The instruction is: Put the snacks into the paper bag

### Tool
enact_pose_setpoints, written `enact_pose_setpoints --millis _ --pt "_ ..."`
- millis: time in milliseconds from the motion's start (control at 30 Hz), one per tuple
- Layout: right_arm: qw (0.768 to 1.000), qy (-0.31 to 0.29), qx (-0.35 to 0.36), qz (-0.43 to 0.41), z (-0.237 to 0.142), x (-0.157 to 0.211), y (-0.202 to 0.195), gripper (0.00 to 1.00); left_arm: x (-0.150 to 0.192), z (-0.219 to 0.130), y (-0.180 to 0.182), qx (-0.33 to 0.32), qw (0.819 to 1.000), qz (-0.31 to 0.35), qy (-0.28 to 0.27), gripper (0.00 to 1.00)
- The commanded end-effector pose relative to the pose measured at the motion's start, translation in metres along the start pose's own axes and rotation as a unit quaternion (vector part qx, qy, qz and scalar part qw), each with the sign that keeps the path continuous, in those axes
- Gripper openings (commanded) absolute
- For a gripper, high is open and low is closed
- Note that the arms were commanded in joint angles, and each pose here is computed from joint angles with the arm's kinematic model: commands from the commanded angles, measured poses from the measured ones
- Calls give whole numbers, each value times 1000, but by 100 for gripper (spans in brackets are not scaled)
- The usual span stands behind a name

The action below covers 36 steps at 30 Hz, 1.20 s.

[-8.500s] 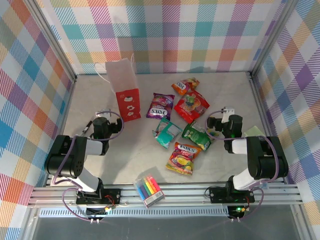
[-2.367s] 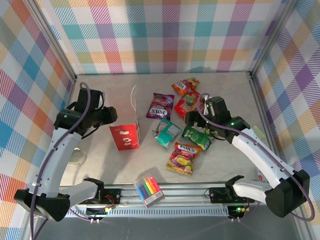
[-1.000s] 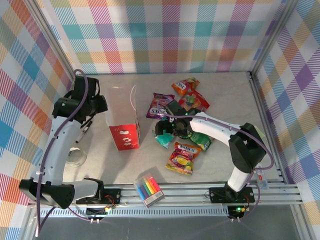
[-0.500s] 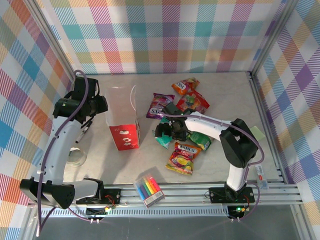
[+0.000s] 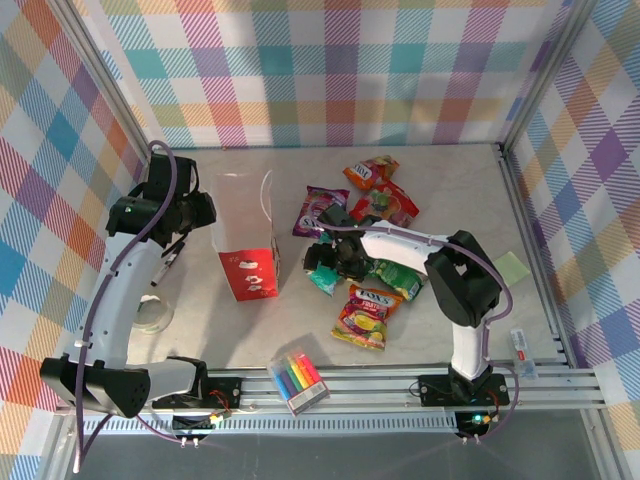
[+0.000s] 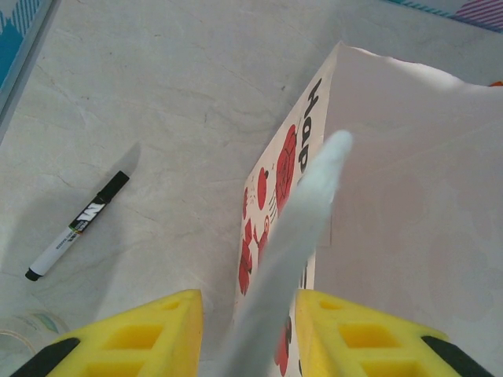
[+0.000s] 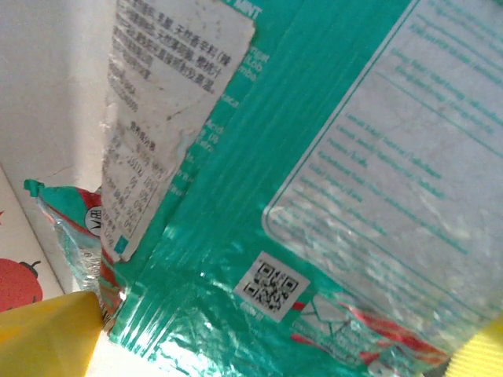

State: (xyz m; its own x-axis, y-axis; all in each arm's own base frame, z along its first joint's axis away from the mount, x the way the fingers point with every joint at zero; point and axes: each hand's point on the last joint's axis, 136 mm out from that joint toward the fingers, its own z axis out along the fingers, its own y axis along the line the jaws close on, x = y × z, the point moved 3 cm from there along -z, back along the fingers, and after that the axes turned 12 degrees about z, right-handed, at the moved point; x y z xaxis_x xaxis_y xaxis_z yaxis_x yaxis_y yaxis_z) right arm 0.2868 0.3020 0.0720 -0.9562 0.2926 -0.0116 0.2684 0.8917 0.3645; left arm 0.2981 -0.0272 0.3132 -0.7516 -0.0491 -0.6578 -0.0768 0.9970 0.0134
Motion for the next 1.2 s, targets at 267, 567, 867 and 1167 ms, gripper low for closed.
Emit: enact_pose_setpoints --millis 267,567,867,1167 --pt "1000 -10 21 -3 15 -7 0 94 -1 -2 4 1 1000 3 -4 36" --pt "998 -25 39 -38 11 -13 -2 54 -1 -1 3 4 1000 1 -2 36" --pt "997 -35 39 -64 -1 -16 3 23 -7 -6 -7 44 999 -13 -15 37" --pt "995 -56 21 -86 -29 -20 15 12 -10 -16 -10 78 996 -36 -33 32"
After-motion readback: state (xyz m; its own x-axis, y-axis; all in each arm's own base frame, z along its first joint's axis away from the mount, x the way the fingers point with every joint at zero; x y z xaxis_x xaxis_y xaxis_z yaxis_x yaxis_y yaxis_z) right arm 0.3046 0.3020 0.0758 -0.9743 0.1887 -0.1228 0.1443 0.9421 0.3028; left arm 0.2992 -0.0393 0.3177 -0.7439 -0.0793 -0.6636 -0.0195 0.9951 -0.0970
